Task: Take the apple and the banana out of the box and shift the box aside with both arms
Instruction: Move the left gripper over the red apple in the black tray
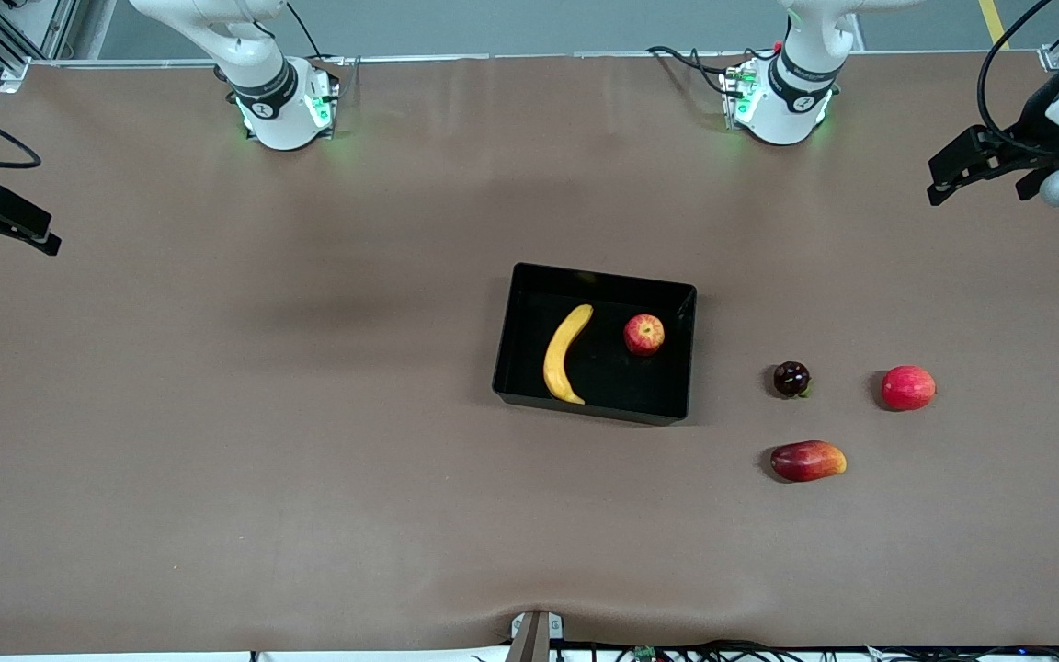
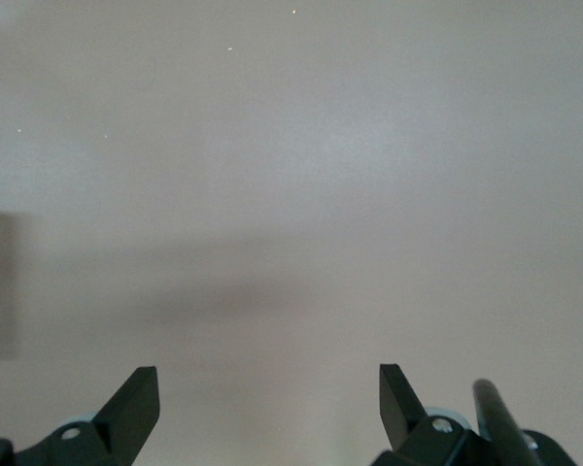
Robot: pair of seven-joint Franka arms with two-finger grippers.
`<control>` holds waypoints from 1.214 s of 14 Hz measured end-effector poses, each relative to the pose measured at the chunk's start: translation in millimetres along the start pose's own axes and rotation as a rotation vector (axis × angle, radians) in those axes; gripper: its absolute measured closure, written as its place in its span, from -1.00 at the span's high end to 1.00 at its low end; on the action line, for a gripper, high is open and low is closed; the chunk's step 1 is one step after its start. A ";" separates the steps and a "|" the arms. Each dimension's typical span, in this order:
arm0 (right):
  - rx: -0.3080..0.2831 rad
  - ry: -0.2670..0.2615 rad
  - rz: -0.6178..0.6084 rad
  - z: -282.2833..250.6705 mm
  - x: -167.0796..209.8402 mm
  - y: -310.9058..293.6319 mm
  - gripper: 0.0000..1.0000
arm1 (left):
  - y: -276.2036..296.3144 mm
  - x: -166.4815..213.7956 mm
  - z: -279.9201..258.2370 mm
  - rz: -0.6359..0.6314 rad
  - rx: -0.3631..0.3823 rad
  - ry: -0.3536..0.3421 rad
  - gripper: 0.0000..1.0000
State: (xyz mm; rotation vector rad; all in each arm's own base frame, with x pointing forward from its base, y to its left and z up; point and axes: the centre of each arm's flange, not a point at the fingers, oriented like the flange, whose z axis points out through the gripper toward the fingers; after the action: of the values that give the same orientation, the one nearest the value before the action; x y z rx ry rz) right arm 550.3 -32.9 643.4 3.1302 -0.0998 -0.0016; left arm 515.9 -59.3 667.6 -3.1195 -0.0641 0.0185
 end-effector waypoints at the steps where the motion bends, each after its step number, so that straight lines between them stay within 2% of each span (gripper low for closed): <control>1: 0.000 0.000 0.000 0.0 0.0 0.0 1.00 | -0.1 -0.1 0.1 0.000 0.000 -0.001 1.00; 5: 0.000 0.000 0.000 0.0 0.0 0.1 1.00 | -2.3 1.4 3.0 -0.004 0.001 -0.010 1.00; 9: 0.000 0.000 0.000 0.0 0.0 0.2 1.00 | 11.0 23.7 37.0 0.020 -0.003 -0.056 1.00; 15: 0.000 0.000 0.002 0.0 0.0 0.9 1.00 | 113.5 40.8 110.4 0.165 -0.004 -0.119 1.00; 17: 0.000 0.000 0.002 0.0 0.0 1.0 1.00 | 146.1 40.5 142.4 0.127 -0.003 -0.115 1.00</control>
State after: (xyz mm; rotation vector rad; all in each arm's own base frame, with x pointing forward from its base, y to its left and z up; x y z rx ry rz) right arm 550.2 -33.9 643.4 3.1301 -0.1026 -0.0017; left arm 560.5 -200.6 521.7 -3.1167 0.1327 0.1997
